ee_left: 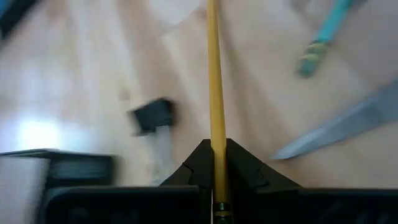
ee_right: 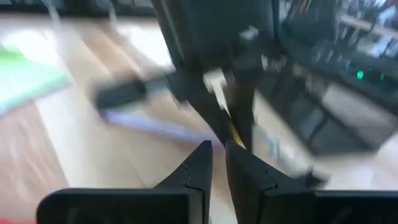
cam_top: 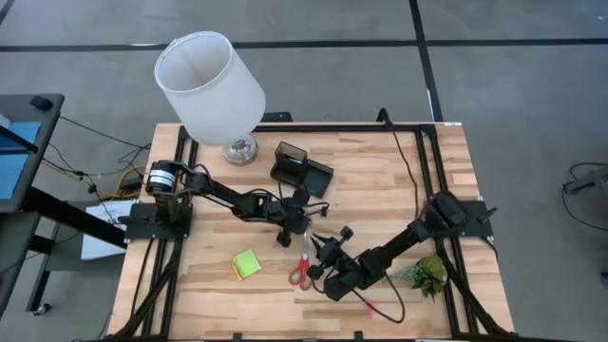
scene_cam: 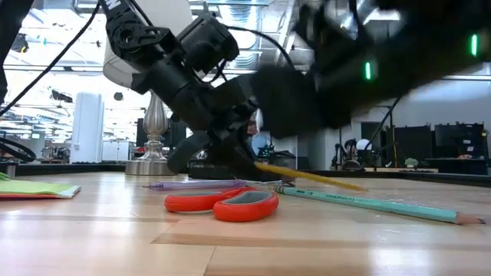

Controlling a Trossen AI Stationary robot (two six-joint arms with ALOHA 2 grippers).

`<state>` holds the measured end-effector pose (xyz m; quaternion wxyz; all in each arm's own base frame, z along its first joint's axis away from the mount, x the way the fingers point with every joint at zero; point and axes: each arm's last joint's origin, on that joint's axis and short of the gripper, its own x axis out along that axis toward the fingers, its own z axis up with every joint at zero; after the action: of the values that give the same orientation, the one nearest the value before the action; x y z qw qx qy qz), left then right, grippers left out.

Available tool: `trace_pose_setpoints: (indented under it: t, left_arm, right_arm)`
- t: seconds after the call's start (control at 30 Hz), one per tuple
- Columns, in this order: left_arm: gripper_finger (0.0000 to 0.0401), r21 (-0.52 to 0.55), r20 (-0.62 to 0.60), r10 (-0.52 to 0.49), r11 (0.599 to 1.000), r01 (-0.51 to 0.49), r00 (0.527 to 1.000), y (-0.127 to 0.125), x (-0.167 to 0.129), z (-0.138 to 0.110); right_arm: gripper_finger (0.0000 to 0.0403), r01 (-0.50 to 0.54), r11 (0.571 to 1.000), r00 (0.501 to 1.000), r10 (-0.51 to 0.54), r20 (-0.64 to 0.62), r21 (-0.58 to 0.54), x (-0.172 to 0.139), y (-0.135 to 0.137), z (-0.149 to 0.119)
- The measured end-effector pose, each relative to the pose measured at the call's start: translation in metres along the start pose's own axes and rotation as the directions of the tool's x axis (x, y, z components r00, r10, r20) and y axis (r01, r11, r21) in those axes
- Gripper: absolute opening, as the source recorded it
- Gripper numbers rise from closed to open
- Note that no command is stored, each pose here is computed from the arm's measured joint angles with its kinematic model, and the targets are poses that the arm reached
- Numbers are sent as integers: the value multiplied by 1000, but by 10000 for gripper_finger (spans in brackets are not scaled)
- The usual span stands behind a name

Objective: Pick and place office supplies into organizer
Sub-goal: Put the yellow pencil into the black desk organizer

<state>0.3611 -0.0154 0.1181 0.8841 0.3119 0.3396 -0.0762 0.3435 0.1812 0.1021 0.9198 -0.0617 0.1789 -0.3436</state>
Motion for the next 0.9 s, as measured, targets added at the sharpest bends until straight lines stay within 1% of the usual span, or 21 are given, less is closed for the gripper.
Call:
trace_pose_setpoints:
  t: [0.07,0.13,0.2,0.27,0.33,0.4,0.47,0.53,0.57,0.63,0.73,0.8,0.87,0.9]
  left_arm:
    - [7,75,-51,60,996,-56,997,5,-7,7]
    - [7,180,-119,131,978,-109,984,11,-16,18]
    - [7,317,-199,225,936,-154,954,20,-28,32]
    - [7,460,-293,324,873,-164,899,33,-42,46]
    - [7,577,-369,391,807,-122,843,46,-57,60]
    - [7,660,-451,440,751,-42,776,58,-70,70]
    - [7,713,-512,494,701,27,703,70,-83,79]
    - [7,739,-557,543,669,78,628,80,-96,86]
    - [7,746,-575,561,659,99,595,84,-102,88]
    - [7,747,-609,580,649,144,542,92,-113,90]
    - [7,731,-651,577,652,202,493,103,-130,92]
    - [7,708,-684,559,664,240,470,108,-138,88]
    - [7,677,-713,536,693,247,452,113,-141,82]
    - [7,659,-728,521,711,245,446,115,-142,79]
  right_arm:
    - [42,2,999,999,-1,36,-32,-10,-1,19]
    - [38,-2,999,998,5,67,-50,-21,-5,37]
    - [31,10,998,996,-4,89,-65,-34,-11,51]
    - [23,5,997,996,1,88,-74,-43,-19,60]
    - [16,-6,998,997,11,76,-68,-51,-26,65]
    - [10,-11,999,998,14,61,-42,-56,-31,65]
    - [6,-15,1000,999,16,46,-25,-59,-34,62]
    - [4,-19,1000,1000,20,20,-15,-60,-34,55]
    - [3,-20,1000,1000,20,4,-12,-60,-35,52]
    - [3,-35,999,999,36,-32,32,-58,-33,45]
    - [3,-35,999,995,37,-95,22,-56,-35,32]
    - [3,-33,997,994,40,-106,64,-53,-30,28]
    - [3,-15,1000,991,18,-130,18,-51,-33,18]
    - [3,-17,999,992,21,-128,31,-50,-30,16]
